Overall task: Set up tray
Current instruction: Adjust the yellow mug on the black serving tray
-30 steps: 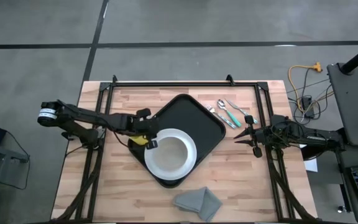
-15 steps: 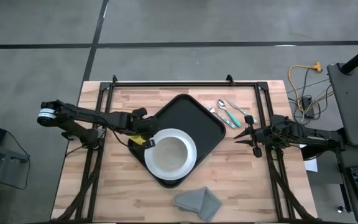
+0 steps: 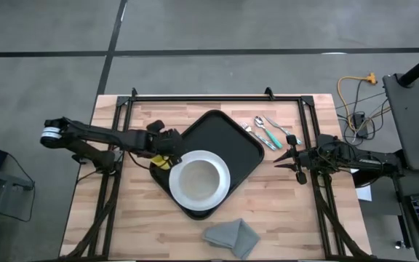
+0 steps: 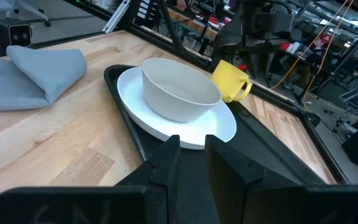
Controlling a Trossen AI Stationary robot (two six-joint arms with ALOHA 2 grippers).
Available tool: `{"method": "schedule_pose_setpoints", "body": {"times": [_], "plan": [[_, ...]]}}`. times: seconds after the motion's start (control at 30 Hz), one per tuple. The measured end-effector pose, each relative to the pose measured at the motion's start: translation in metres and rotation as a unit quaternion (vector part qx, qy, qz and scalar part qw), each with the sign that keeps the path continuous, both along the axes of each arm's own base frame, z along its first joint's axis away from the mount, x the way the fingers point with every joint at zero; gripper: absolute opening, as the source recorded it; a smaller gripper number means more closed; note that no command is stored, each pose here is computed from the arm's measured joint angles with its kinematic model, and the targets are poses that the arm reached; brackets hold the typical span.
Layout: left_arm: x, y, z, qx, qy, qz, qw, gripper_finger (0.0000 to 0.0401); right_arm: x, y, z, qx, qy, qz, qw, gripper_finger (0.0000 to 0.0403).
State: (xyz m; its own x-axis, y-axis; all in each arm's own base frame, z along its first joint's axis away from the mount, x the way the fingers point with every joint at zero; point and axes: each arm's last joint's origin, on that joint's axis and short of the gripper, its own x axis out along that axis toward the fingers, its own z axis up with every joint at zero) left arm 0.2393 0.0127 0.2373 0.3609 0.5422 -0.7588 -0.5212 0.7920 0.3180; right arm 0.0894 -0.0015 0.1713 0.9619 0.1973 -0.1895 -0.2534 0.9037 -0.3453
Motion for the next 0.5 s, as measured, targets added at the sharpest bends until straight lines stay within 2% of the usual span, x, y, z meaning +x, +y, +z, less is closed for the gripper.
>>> {"method": "schedule_pose_setpoints", "body": {"times": [0.5], "plan": [[-0.022, -0.005, 0.007, -0.008, 0.033, 0.009, 0.999, 0.0101, 0.0, 0.0, 0.0, 0.0, 0.0, 0.0, 1.0, 0.0068]]}}
